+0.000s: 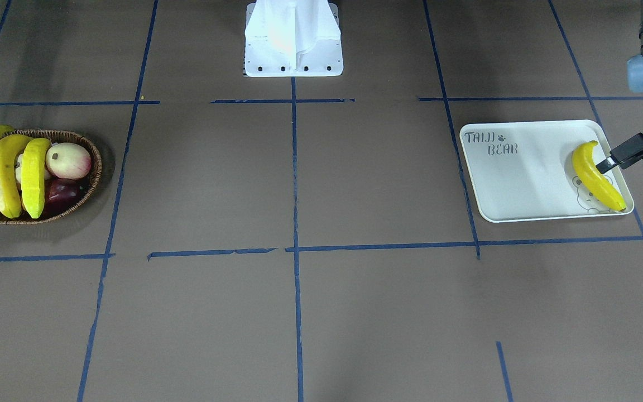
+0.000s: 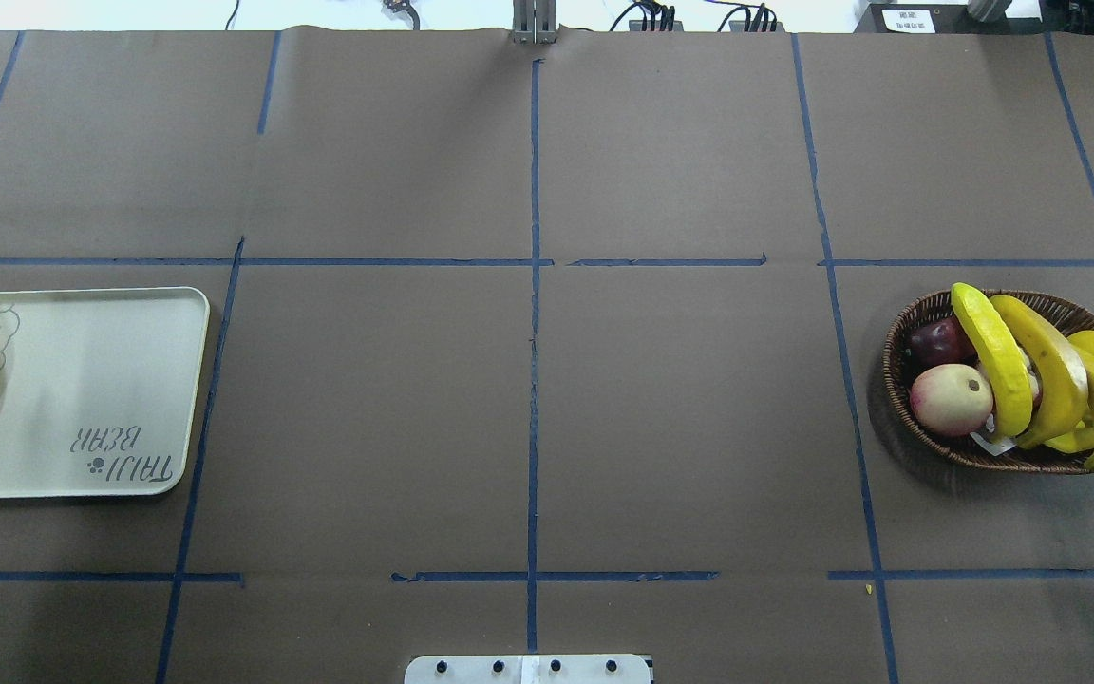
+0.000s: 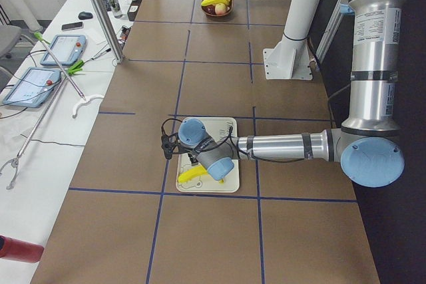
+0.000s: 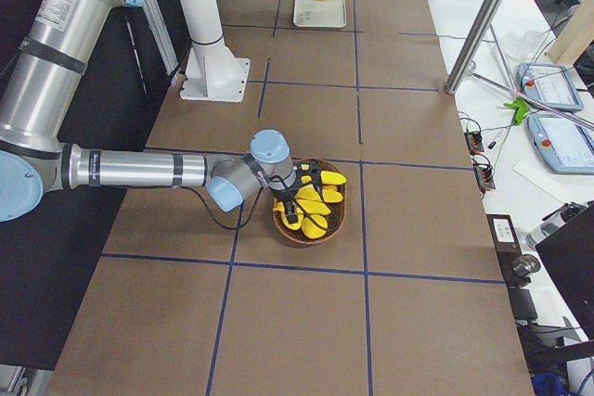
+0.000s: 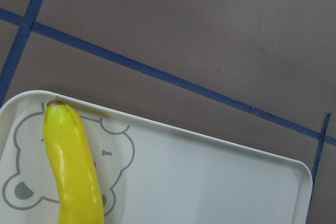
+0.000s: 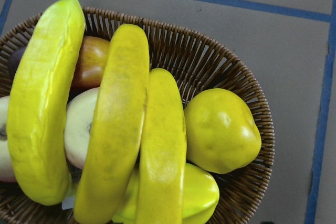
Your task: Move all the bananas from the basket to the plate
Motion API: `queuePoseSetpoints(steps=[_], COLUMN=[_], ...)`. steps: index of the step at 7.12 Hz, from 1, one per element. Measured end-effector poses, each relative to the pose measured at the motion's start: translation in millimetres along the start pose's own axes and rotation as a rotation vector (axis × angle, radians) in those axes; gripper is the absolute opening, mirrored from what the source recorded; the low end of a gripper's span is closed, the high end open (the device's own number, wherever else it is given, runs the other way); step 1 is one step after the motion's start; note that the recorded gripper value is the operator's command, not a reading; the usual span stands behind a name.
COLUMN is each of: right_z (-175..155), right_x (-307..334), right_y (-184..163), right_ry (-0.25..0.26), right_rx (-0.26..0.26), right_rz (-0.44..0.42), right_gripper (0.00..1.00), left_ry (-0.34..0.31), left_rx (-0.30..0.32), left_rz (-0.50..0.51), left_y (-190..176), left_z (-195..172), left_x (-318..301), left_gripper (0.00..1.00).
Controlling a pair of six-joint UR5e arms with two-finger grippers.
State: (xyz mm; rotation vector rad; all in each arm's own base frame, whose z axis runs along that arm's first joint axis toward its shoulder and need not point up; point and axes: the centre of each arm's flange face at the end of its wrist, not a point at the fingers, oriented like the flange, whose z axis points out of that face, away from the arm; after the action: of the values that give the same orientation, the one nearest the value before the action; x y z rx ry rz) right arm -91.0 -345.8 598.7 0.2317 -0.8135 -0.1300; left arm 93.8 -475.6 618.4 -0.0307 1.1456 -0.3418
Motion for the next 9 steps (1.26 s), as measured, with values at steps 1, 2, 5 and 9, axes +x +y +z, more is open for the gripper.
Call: queuePoseSetpoints(steps=[1,2,5,9], right_z=[5.8,10.3,26.3,42.1], right_x=[-2.2,-5.9,-7.3,-9.8], right_y=[0.7,-1.3,-5.0,-4.6], right_ry=[-0.002,-0.006,-0.003,-0.004], right_rx=[-0.012,-0.019,-0.042,-0.071], right_rz=[-0.006,-0.013,-0.019,-0.031], right_gripper=[0.83,0.84,0.66,0.13], left_ry=[0.000,0.000,-0.003,-0.006], left_rx=[0.000,0.000,-0.001,-0.004], left_rz=[0.001,0.001,-0.002,-0.005], left_y=[0.0,0.0,-0.2,0.2], left_z=[0.1,0.3,1.5,2.8], left_x=[0.3,0.5,-1.1,-3.6], left_gripper=[1.00,1.00,1.00,1.00])
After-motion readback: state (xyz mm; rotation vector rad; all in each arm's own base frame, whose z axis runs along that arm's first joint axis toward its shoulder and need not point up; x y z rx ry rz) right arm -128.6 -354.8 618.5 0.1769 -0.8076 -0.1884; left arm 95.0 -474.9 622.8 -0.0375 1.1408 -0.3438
